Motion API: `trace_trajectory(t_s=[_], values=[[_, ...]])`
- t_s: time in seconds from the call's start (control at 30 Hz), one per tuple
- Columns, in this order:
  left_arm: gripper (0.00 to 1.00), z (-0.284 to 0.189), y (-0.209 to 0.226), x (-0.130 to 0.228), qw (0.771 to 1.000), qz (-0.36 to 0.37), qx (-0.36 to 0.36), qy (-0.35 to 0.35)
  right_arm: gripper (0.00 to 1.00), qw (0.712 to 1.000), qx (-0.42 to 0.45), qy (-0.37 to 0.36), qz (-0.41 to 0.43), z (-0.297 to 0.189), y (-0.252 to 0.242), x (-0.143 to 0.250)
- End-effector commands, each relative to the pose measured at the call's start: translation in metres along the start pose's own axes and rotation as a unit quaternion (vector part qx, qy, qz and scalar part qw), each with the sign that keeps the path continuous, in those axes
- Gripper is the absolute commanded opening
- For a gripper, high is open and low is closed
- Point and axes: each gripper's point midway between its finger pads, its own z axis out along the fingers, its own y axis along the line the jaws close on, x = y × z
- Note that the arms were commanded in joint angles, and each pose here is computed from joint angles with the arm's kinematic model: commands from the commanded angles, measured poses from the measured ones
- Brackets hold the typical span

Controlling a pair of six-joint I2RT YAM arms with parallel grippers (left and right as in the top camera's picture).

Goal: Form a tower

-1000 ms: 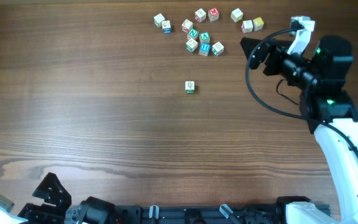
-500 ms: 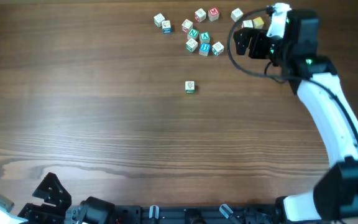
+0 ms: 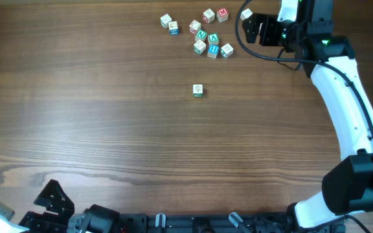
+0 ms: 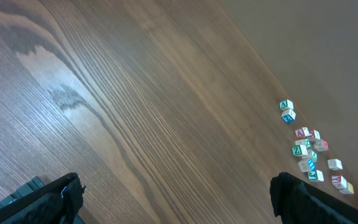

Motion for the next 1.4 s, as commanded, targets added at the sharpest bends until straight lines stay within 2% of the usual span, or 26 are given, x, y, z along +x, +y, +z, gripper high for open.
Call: trace_trajectory(t_s=[0.0,0.2,0.57,0.8,1.03,1.2,1.37], values=[[1.0,0.0,0.002,-0.002,1.0,-0.011,-0.004,-0.008,1.0,1.0,0.01,-0.011,0.012,0.005,0.015,-0.004],[1.0,0.0,0.002,-0.002,1.0,-0.011,-0.004,-0.008,1.0,0.999,-0.009,-0.027,0.026,0.018,0.044,-0.006],[1.0,0.0,0.002,-0.002,1.0,-0.011,-0.004,-0.008,0.99,0.999,-0.021,-0.003,0.046,0.089,0.058,0.02],[1.0,0.0,0.002,-0.002,1.0,-0.011,-0.003,-0.008,0.99,0.996,-0.041,-0.051,0.053,0.111,0.07,0.006],[1.0,0.0,0.002,-0.002,1.0,-0.011,-0.004,-0.008,0.99,0.995,-0.04,-0.074,0.054,0.15,0.086,0.019],[1.0,0.0,0.002,-0.002,1.0,-0.011,-0.004,-0.008,0.99,0.994,-0.003,-0.097,0.053,0.153,0.082,0.017],[1.0,0.0,0.002,-0.002,1.0,-0.011,-0.003,-0.008,0.99,0.994,-0.004,-0.097,0.053,0.154,0.082,0.017]])
